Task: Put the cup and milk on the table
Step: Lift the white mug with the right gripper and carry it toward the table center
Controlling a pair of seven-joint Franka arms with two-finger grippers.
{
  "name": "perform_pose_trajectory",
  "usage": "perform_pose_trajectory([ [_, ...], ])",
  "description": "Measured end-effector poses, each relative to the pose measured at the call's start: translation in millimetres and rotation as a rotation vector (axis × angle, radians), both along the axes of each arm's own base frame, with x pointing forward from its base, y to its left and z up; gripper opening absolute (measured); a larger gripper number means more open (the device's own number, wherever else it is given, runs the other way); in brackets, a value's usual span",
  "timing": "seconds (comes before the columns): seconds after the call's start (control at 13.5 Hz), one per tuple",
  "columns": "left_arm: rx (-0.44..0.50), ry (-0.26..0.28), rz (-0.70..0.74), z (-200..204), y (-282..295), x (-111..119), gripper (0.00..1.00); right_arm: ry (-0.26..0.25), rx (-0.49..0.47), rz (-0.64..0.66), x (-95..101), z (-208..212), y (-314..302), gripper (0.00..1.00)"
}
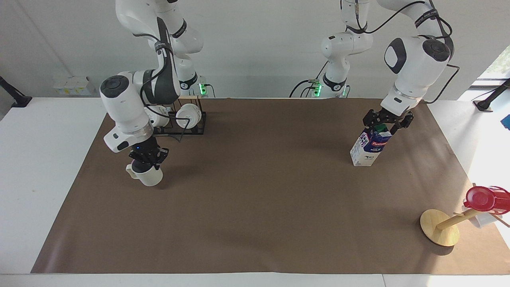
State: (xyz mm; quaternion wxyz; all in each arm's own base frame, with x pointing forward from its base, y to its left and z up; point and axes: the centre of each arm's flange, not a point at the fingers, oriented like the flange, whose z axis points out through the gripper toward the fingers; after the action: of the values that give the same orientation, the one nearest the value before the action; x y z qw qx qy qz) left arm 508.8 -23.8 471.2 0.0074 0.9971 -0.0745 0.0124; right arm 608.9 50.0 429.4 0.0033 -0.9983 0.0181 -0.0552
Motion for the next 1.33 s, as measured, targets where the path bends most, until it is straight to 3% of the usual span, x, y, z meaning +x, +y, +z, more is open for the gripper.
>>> perform_pose_trajectory([
  [0.22,0.0,-0.019,-0.017,-3,1,2,1.0,-0.023,0.022,-0.032,-6.6,18,88,0.04],
  [0.67,-0.001,-0.012,-0.021,-17,2,2,1.0,-0.013,0.058,-0.094,-55.5,26,254,0.04],
  [0.81,-0.001,-0.012,-0.022,-17,2,2,0.96,-0.019,0.037,-0.123,-66.7,29,296,0.04],
  [0.89,-0.001,-0.012,-0.023,-17,2,2,0.86,-0.018,0.034,-0.138,-70.0,28,312,0.04],
  [0.96,-0.001,-0.011,-0.023,-17,2,2,0.85,-0.013,0.03,-0.147,-69.4,25,320,0.04],
  [1.11,-0.001,-0.011,-0.024,-18,2,2,0.72,-0.007,0.033,-0.175,-63.1,16,342,0.04],
  [1.33,-0.001,-0.01,-0.024,-18,2,1,0.7,0.001,0.016,-0.204,-64.6,-4,376,0.04],
])
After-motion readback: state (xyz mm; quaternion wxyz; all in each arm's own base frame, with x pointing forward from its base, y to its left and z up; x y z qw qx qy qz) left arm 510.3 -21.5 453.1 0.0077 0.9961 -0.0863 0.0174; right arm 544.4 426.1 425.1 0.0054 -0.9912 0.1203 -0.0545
